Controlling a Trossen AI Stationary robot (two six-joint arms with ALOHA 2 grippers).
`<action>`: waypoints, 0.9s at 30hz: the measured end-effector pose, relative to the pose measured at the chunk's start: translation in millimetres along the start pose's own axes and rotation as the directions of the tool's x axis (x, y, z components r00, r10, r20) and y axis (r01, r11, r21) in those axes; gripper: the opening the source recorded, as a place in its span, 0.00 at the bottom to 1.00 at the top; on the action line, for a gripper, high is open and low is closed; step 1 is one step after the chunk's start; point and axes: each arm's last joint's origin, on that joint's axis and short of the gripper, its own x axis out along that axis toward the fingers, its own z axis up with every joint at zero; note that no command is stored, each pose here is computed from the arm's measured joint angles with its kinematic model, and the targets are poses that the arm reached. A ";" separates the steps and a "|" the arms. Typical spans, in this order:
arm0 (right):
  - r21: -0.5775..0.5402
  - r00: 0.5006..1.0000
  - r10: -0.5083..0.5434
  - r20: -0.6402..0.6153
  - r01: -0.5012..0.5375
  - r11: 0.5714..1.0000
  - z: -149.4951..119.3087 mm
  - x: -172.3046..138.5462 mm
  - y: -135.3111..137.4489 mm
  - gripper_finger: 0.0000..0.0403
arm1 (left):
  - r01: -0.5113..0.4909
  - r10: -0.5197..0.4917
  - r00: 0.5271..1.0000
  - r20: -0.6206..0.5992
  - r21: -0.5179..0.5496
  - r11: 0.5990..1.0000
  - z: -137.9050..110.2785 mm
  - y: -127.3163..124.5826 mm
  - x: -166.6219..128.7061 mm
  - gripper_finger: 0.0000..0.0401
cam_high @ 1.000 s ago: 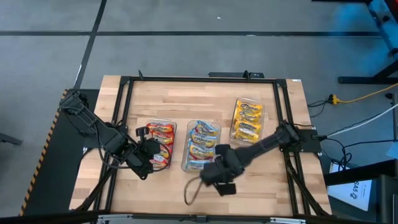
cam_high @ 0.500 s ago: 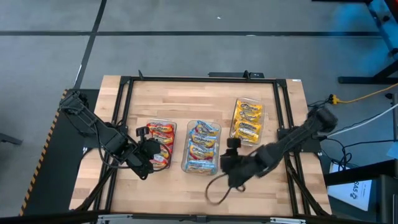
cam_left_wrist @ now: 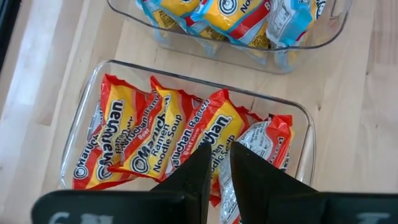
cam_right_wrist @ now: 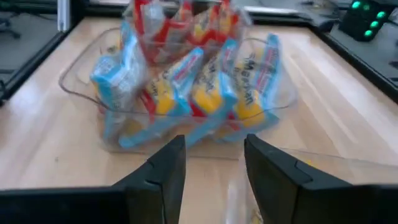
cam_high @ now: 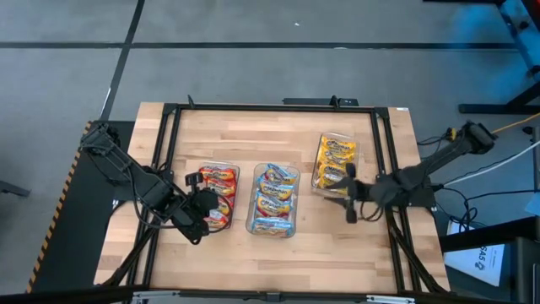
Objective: Sort Maruchan noodles
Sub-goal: Return to Home Position
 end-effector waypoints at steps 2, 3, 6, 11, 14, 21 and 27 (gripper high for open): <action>0.046 0.999 0.008 0.049 -0.010 0.999 -6.8 -8.8 -10.7 0.40 | 0.004 -0.004 1.000 0.000 -0.001 1.000 0.2 -0.4 0.2 0.13; 0.052 0.997 0.029 0.073 -0.033 0.998 -9.8 -12.9 -15.3 0.40 | 0.006 -0.006 1.000 0.003 -0.003 1.000 0.4 -0.6 0.1 0.13; -0.001 0.980 0.155 0.126 -0.156 0.988 -20.7 -22.2 -24.7 0.40 | 0.008 -0.008 1.000 0.004 -0.004 1.000 0.6 -0.8 0.1 0.13; -0.007 0.948 0.230 0.218 -0.234 0.972 -30.4 -27.5 -39.2 0.40 | 0.012 -0.012 1.000 0.008 -0.007 1.000 1.0 -1.1 0.1 0.13; 0.006 0.941 0.229 0.249 -0.238 0.971 -38.4 -28.6 -47.7 0.40 | 0.016 -0.016 1.000 0.011 -0.010 1.000 1.4 -1.6 0.1 0.13; 0.043 0.932 0.221 0.287 -0.243 0.969 -47.7 -31.5 -59.8 0.40 | 0.016 -0.016 1.000 0.011 -0.010 1.000 1.4 -1.6 0.1 0.13; 0.090 0.925 0.085 0.370 -0.127 0.988 -45.6 -43.0 -68.9 0.40 | 0.017 -0.016 1.000 0.011 -0.010 1.000 1.4 -1.6 0.1 0.13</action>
